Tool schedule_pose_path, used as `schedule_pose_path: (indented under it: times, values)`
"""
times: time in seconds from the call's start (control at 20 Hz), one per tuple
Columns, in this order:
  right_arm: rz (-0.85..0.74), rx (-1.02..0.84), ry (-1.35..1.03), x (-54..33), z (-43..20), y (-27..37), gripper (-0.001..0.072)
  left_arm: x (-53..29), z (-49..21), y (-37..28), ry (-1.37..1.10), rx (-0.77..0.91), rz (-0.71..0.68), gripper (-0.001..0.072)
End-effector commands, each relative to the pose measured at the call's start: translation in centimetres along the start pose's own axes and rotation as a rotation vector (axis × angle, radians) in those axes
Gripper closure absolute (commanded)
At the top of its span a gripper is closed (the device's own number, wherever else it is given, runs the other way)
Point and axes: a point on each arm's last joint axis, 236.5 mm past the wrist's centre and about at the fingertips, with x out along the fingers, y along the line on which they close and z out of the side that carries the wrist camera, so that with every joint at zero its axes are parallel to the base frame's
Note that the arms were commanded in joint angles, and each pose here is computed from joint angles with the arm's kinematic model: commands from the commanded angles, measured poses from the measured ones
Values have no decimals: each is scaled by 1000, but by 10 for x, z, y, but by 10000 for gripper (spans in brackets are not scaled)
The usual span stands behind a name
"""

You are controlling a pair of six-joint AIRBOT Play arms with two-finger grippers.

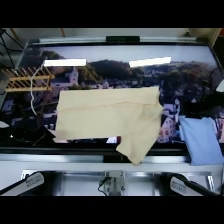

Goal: Fold the shirts.

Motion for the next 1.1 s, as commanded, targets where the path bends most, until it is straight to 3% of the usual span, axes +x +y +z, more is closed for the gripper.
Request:
schedule_pose_path:
  times: [0.0, 0.05, 0.25, 0.3, 0.35, 0.45, 0.55, 0.75, 1.05]
  values:
    - [16, -4, -3, -1, -1, 3, 288, 8, 2, 2, -43, -18, -12, 270]
    - [16, -7, -2, -1, -1, 3, 288, 10, 5, 1, -60, -31, -21, 277]
    - [16, -11, -2, -1, -1, 3, 288, 13, 13, -1, -101, -59, -36, 493]
    - [16, -11, -2, -1, -1, 3, 288, 13, 11, -1, -95, -58, -39, 637]
    - [16, -11, -1, -1, -1, 3, 288, 13, 10, -3, -91, -60, -46, 671]
    - [71, -17, 23, 3, -8, 16, 286, 13, 8, -5, -78, -58, -53, 672]
    - [174, -56, 58, 16, -32, 38, 201, 13, 5, -6, -70, -57, -58, 672]
    - [261, 30, 136, 75, -94, 53, 202, 11, 6, -7, -74, -53, -57, 672]
    - [316, 123, 176, 124, -131, 61, 220, 11, 5, -11, -69, -57, -76, 672]
